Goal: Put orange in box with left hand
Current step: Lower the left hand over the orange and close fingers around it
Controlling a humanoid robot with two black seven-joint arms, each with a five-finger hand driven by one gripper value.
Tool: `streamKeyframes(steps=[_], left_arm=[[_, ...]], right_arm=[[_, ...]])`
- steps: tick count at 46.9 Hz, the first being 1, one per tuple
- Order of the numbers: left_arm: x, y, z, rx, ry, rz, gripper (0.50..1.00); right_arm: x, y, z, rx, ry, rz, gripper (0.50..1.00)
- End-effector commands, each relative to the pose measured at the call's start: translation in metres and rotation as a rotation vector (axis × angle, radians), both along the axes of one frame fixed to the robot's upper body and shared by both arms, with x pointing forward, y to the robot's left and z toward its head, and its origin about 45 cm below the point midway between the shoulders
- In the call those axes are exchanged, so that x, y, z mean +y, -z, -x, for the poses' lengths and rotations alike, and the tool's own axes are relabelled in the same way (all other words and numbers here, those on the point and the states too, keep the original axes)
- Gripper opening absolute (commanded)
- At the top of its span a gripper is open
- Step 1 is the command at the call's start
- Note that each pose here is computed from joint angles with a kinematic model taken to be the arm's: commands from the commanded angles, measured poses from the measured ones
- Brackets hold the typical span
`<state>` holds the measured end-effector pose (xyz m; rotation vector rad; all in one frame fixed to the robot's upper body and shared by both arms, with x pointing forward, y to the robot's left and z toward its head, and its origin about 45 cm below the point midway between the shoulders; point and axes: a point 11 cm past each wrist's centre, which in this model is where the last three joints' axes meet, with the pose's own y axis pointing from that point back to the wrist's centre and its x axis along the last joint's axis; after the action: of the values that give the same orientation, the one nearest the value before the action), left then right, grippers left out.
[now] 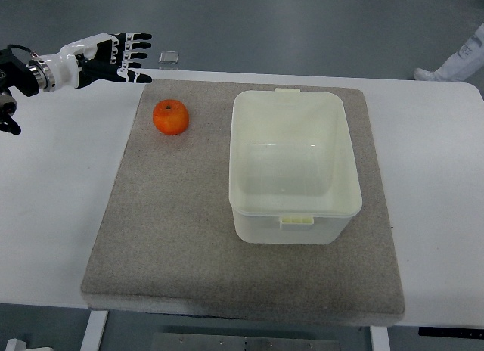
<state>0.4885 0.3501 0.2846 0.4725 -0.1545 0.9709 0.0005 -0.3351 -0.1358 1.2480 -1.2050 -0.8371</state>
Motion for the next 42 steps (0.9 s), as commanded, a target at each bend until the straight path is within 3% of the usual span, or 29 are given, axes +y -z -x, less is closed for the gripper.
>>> streamKeyframes(steps=[1,9,19,27,42], left_arm=[[-0.005,-0.003,-0.002,-0.013,0.047,-0.118,0.992],[-0.013,-0.023,-0.005,-0.068,0.121,-0.295,0.992],[-0.027,-0.024,-0.008,-0.109,0.228,-0.584,0.992],[-0.044,-0.010,-0.007,-0.145,0.313,-0.767,0.992],[-0.087,0.028,-0.003,-0.186,0.424,-0.876,0.990]], right_arm=[[0.000,0.000,0.000,0.000,0.000,0.000,0.944],[0.000,0.000,0.000,0.000,0.000,0.000,0.944],[0.000,0.000,0.000,0.000,0.000,0.000,0.944],[0.000,0.000,0.000,0.000,0.000,0.000,0.944],[0.000,0.000,0.000,0.000,0.000,0.000,0.944]])
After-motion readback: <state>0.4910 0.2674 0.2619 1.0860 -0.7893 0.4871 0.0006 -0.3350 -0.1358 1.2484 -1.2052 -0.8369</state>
